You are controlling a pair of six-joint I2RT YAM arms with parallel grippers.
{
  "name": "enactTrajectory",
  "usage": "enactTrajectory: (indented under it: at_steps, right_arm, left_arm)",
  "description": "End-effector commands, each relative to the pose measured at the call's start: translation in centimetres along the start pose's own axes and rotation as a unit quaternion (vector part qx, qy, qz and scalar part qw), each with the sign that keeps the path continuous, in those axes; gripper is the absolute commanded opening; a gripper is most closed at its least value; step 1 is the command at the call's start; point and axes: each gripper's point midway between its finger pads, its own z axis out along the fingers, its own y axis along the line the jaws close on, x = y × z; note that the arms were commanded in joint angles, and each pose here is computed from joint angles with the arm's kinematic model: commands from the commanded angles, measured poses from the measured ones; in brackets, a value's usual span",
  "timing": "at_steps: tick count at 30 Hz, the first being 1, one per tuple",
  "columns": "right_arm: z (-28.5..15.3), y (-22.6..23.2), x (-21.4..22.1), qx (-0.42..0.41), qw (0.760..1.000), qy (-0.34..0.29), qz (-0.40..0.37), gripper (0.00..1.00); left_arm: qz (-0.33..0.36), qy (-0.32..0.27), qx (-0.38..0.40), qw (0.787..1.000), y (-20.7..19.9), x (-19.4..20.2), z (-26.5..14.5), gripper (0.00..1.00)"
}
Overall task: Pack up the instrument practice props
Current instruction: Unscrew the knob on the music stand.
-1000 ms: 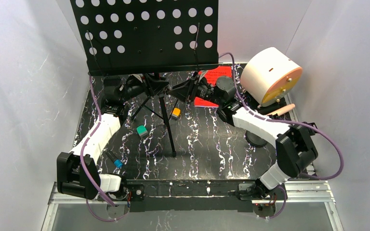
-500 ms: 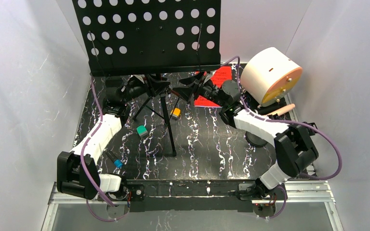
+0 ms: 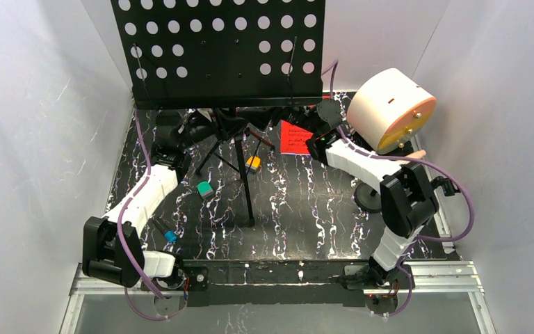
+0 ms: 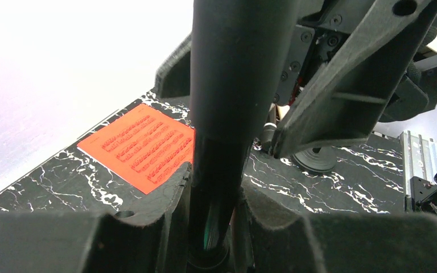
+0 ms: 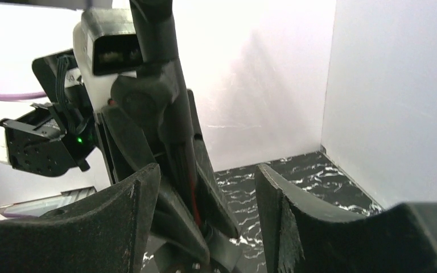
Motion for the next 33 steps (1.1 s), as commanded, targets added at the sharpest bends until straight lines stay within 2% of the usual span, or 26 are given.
enactTrajectory:
  at_steps: [1, 9, 12, 13, 16, 18, 20, 26, 33]
  right_arm:
    - [1.6, 1.6, -3.6, -0.058, 0.997, -0.044, -0.014, 0.70]
    - [2.9, 3.1, -3.0, -0.130, 0.991, -0.037, 0.013, 0.64]
    - [3.2, 3.4, -2.8, -0.136, 0.990, -0.034, 0.017, 0.58]
    - [3.3, 3.2, -2.8, -0.134, 0.990, -0.034, 0.018, 0.52]
    - [3.4, 2.9, -2.6, -0.128, 0.991, -0.035, 0.020, 0.24]
    - [3.4, 3.0, -2.6, -0.131, 0.991, -0.035, 0.018, 0.09]
    - [3.3, 3.0, -2.6, -0.130, 0.991, -0.035, 0.016, 0.01]
    - [2.5, 2.4, -1.5, -0.122, 0.992, -0.023, 0.018, 0.01]
    - [2.0, 2.3, -0.5, -0.122, 0.992, -0.007, 0.029, 0.01]
  left_arm:
    - [-0.080, 0.056, 0.030, 0.995, -1.8, 3.9, 0.0, 0.00]
    - [-0.083, 0.055, 0.025, 0.995, -1.6, 3.9, 0.1, 0.00]
    - [-0.084, 0.055, 0.024, 0.995, -1.5, 3.9, 0.1, 0.00]
    - [-0.083, 0.054, 0.022, 0.995, -1.5, 3.9, 0.1, 0.00]
    - [-0.081, 0.052, 0.017, 0.995, -1.4, 3.8, 0.1, 0.00]
    - [-0.077, 0.048, 0.011, 0.996, -1.2, 3.6, 0.0, 0.02]
    - [-0.074, 0.045, 0.000, 0.996, -1.0, 3.6, -0.2, 0.07]
    - [-0.065, 0.000, -0.017, 0.998, -0.1, 1.1, -1.3, 0.26]
    - [-0.029, -0.032, -0.037, 0.998, -0.4, -1.4, -3.0, 0.39]
